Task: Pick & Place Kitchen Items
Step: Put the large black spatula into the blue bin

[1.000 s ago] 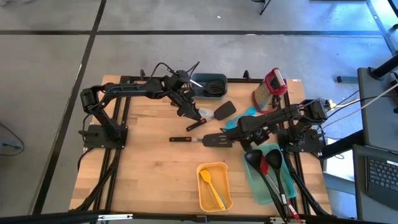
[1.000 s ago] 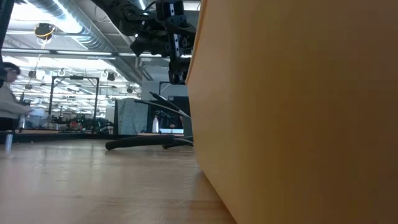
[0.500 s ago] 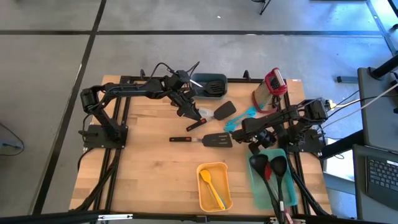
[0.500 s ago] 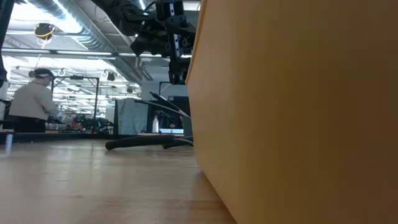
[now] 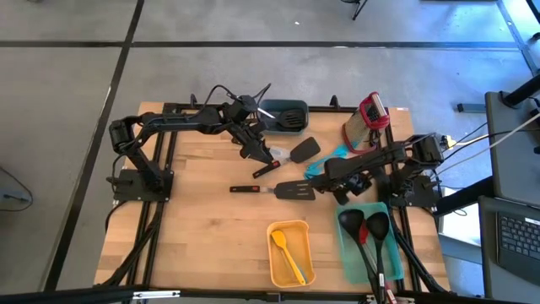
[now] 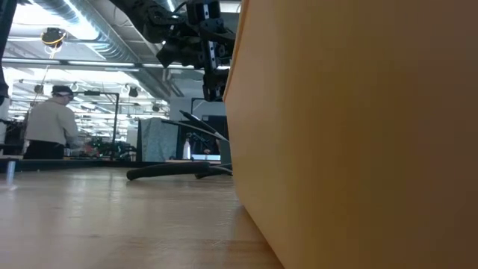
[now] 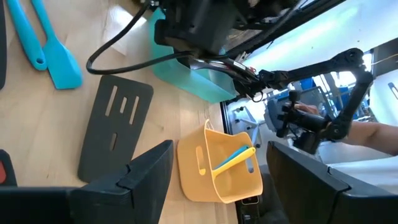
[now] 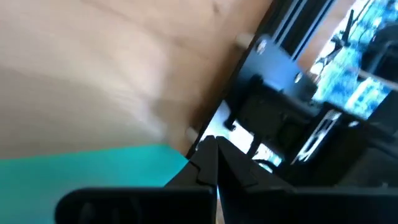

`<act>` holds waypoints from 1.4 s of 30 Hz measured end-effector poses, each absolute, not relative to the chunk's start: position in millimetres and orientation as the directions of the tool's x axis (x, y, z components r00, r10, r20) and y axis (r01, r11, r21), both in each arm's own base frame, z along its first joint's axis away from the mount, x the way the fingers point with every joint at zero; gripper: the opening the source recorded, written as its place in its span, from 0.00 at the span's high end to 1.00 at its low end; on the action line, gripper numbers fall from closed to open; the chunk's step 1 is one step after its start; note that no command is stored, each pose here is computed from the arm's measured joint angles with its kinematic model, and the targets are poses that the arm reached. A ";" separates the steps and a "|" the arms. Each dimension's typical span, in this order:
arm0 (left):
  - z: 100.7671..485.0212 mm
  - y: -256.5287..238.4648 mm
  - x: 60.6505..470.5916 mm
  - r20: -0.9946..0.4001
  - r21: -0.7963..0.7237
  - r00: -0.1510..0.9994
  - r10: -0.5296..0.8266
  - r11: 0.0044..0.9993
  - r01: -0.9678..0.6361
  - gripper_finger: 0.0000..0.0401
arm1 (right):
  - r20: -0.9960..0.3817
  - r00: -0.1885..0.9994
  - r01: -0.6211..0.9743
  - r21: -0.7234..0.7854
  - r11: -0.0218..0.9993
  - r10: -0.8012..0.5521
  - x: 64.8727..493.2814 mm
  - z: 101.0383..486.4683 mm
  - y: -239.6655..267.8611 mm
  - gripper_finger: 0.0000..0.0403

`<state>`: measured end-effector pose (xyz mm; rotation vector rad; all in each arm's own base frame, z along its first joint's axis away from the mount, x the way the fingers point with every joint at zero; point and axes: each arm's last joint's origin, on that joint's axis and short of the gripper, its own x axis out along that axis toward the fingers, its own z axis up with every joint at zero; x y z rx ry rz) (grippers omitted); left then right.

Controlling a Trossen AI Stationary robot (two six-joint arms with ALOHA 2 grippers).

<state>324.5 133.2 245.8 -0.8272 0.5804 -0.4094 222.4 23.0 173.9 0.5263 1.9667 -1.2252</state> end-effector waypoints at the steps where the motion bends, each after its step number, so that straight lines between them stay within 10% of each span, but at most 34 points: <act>1: 245.8 133.2 324.5 -0.320 -0.780 0.772 -0.549 0.615 0.115 0.37 | -0.777 -0.627 0.675 -0.580 0.456 -0.060 226.1 178.9 22.0 1.00; 13: 245.7 133.6 324.6 -0.324 -0.784 0.777 -0.540 0.613 0.098 0.37 | -0.957 -0.102 0.733 -0.257 0.630 -0.273 290.3 268.3 6.4 1.00; 23: 244.6 132.6 323.7 -0.320 -0.799 0.764 -0.560 0.593 0.100 0.37 | -0.767 0.636 0.294 0.344 0.892 0.086 318.3 359.1 20.2 1.00; 42: 240.8 117.7 330.2 -0.395 -0.753 0.768 -0.504 0.657 0.044 0.37 | -0.663 0.748 0.318 0.392 0.863 0.026 280.6 377.4 87.3 1.00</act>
